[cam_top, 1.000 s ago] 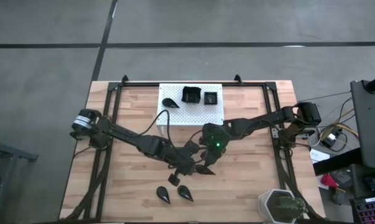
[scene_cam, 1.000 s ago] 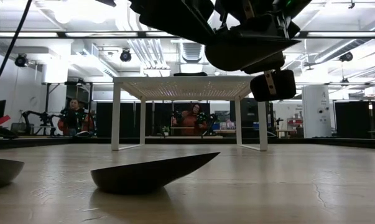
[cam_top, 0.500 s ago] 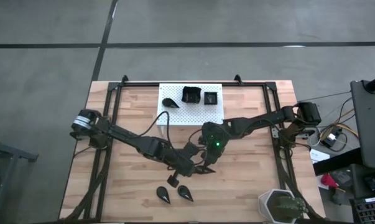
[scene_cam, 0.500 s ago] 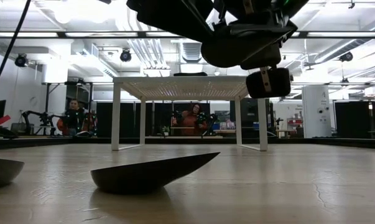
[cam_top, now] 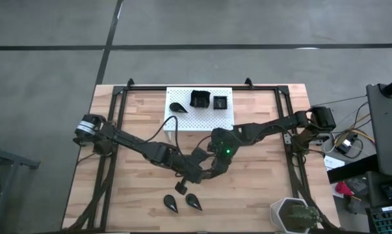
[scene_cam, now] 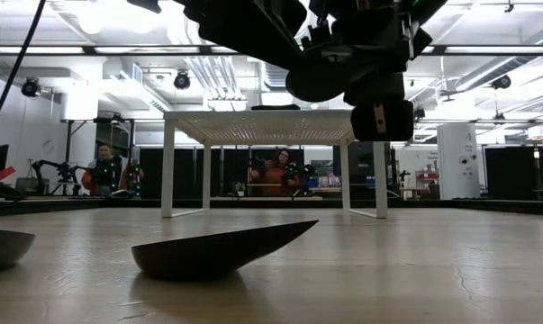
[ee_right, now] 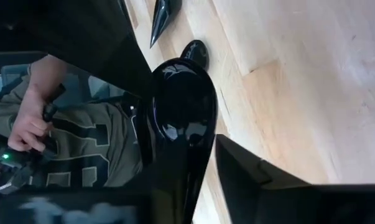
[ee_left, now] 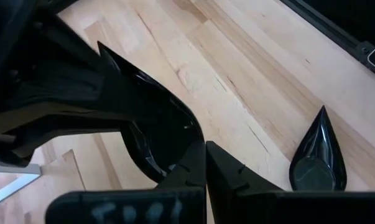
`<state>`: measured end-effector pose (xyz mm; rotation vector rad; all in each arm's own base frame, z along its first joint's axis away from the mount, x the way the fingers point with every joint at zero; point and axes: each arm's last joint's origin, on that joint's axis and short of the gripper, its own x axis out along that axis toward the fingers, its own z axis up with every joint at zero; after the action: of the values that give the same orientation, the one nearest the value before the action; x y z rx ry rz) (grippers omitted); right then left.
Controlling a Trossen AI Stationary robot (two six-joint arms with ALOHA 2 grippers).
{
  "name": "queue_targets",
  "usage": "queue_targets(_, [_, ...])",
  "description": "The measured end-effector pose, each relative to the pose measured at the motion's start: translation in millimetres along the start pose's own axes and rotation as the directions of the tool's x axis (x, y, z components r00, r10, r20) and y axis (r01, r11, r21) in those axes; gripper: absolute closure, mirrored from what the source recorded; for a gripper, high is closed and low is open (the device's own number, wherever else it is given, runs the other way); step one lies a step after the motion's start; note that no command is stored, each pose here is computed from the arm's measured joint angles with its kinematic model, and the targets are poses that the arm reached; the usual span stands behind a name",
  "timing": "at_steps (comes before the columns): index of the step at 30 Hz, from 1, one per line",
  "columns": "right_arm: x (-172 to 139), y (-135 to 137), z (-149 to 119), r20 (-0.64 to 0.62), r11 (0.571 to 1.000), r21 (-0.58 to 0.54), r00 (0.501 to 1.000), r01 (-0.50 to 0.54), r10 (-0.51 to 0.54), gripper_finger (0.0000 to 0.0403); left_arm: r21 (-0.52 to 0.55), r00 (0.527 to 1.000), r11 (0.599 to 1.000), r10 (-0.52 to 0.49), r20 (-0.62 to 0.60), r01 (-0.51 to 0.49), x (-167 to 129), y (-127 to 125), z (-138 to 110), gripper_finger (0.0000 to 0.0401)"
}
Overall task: Pick & Place Mini shaped plates
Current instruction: Stack the drop shaped plate on top of the drop shaped plate on the shelf
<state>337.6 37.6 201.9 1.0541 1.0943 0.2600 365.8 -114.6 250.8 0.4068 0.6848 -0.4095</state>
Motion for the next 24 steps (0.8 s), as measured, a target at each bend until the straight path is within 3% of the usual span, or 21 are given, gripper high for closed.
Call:
queue_targets(6, [-2,0,1,-0.01,1.0,-0.01,1.0,-0.011,0.011,0.0253,0.001,1.0,1.0,-0.009,-0.018,0.009,0,-1,-2,0.0401])
queue_targets(11, [-3,-1,1,-0.014,0.999,-0.041,1.0,-0.019,0.018,0.0226,0.006,0.996,1.0,-0.025,-0.082,0.026,-3,-6,-6,0.0401])
queue_targets(24, [-7,-4,4,0.043,0.977,-0.209,0.999,0.032,-0.024,0.0225,0.083,0.959,0.996,0.056,-0.279,-0.034,-47,-32,-11,0.0401])
